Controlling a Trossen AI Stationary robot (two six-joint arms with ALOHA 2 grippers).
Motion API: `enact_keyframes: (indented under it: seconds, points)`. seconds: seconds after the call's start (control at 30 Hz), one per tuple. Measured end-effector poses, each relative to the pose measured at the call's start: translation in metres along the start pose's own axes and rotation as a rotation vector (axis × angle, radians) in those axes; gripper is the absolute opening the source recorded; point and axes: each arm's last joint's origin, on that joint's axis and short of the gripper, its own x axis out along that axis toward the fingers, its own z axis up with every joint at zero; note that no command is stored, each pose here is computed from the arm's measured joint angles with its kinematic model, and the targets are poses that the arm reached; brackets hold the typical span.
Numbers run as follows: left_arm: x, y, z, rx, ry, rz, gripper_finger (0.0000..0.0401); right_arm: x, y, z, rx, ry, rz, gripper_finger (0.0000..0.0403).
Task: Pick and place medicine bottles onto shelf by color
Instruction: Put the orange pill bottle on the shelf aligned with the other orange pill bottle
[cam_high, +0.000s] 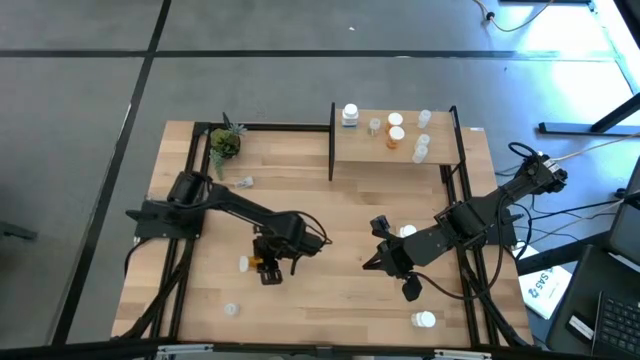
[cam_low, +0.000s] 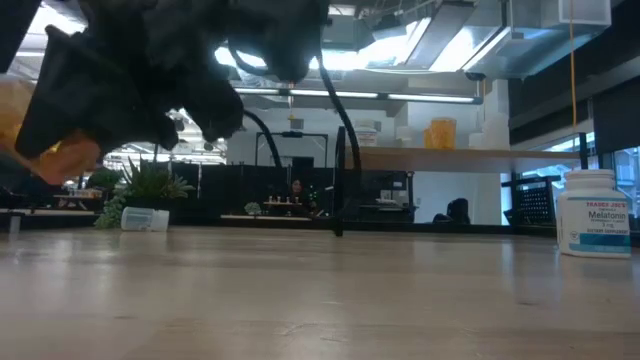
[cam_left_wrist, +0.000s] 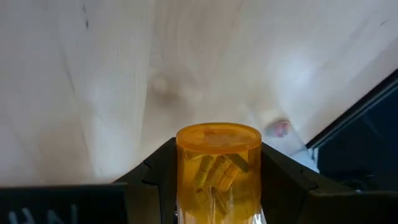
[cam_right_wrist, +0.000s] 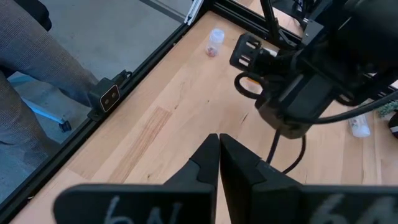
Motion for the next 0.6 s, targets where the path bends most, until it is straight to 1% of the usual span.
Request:
enact_keyframes:
  seconds: [0.13,0.27,0.6]
  points:
    - [0.006,0.001,0.006,0.026,0.011,0.020,0.0157,0.000,0.000,0.000,0.000,0.000,0.000,0.0016]
    - [0.010,0.003,0.011,0.023,0.005,0.056,0.0158,0.000,0.000,0.000,0.000,-0.001,0.000,0.0016]
    - [0.022,0.008,0.026,0.035,-0.005,0.080,0.0159,0.000,0.000,0.001,0.002,-0.007,-0.001,0.0016]
